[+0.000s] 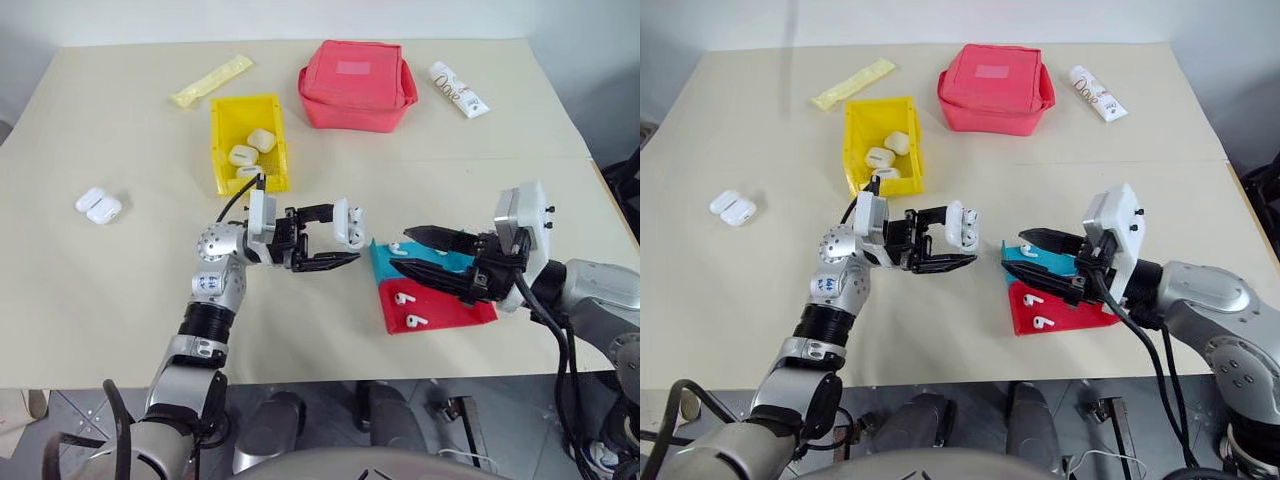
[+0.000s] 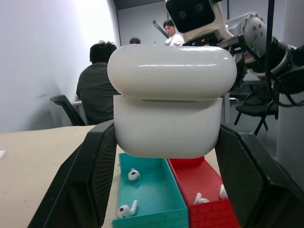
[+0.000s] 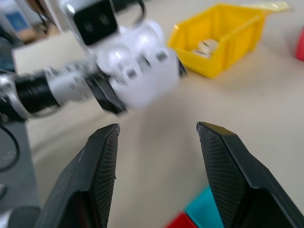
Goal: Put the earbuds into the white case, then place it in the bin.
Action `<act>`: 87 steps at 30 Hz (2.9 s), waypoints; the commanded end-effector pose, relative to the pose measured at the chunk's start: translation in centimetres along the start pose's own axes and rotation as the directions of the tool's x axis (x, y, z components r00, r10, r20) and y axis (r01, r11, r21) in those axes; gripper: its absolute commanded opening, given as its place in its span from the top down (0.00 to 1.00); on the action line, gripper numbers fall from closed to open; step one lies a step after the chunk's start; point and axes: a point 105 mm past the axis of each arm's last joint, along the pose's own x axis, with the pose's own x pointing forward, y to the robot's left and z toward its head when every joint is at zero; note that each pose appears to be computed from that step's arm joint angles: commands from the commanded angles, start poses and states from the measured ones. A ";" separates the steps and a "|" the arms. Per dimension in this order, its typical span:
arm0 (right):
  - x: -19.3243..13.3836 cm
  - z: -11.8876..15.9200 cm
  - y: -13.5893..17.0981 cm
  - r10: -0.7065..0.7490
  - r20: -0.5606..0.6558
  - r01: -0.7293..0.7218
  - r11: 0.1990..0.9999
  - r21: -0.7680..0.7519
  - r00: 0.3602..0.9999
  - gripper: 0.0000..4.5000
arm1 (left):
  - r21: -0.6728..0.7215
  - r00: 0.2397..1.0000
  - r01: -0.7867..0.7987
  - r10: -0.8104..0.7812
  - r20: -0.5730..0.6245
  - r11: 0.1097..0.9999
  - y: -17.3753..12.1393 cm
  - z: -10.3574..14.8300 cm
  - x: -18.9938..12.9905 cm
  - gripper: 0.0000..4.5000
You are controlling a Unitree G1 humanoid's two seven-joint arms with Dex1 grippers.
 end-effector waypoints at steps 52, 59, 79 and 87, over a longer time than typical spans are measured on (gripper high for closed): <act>-4.3 2.2 -0.8 0.105 0.094 -0.094 0.989 -0.114 0.990 0.65 | 0.085 0.949 -0.181 0.196 -0.248 0.980 4.6 2.5 -5.4 0.39; -5.3 -0.2 -2.4 0.063 0.064 -0.057 0.995 -0.080 0.996 0.13 | 0.170 0.859 -0.422 0.453 -0.239 0.890 8.0 4.0 -8.6 0.39; -3.9 -0.7 -2.3 0.026 0.052 -0.020 0.994 -0.107 0.998 0.00 | 0.311 0.542 -0.700 0.762 -0.355 0.643 13.9 2.9 -12.9 0.01; -3.7 -0.1 -3.1 0.059 0.025 -0.056 0.990 -0.132 0.998 0.00 | 0.315 0.723 -0.561 0.638 -0.264 0.766 11.8 5.4 -11.9 0.01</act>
